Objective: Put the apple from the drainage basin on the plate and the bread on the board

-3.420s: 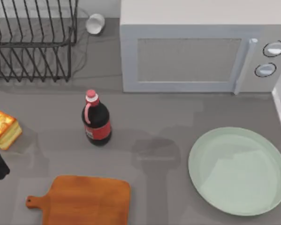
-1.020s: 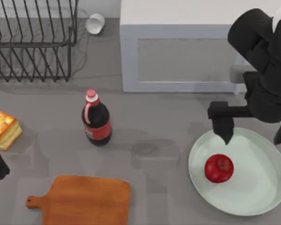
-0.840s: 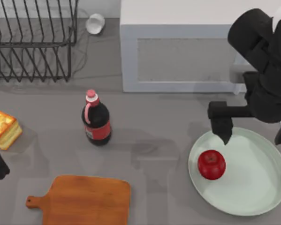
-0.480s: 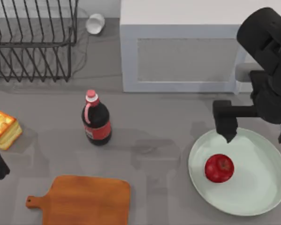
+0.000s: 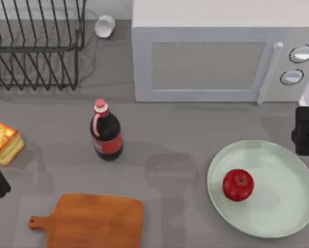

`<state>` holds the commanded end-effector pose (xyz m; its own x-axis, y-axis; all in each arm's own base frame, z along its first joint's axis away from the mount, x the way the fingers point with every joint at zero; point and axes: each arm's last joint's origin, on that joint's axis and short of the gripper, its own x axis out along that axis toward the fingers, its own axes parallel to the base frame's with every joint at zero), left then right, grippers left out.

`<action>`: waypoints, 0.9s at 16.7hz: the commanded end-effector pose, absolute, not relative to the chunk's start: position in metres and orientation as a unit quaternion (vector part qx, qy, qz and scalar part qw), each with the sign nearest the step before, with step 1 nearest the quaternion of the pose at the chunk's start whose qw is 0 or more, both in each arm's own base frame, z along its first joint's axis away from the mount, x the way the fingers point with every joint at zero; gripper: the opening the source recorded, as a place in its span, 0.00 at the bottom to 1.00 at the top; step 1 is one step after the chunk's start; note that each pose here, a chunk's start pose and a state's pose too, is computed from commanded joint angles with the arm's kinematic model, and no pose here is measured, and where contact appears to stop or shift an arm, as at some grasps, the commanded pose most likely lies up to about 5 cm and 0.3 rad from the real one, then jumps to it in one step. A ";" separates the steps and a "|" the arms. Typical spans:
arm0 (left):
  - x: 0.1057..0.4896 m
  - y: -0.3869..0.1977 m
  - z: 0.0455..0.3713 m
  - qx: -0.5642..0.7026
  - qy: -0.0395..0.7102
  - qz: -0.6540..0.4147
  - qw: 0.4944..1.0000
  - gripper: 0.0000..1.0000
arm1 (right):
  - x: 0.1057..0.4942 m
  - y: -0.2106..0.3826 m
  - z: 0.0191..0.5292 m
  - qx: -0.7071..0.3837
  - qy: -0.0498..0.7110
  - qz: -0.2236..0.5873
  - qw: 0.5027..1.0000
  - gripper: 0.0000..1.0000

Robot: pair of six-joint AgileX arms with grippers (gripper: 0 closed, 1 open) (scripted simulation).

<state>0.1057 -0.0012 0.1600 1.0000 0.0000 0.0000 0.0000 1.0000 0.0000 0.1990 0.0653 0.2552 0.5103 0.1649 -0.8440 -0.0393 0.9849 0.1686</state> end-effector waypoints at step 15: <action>0.106 -0.001 0.160 0.000 0.000 0.000 1.000 1.00 | 0.106 -0.001 0.160 0.000 0.001 0.000 1.000 1.00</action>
<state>0.1057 -0.0012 0.1600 1.0000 0.0000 0.0000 0.0000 1.0000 0.0000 0.1057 -0.0011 0.1604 1.0000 0.0010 -0.0023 -0.0010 1.0000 0.0010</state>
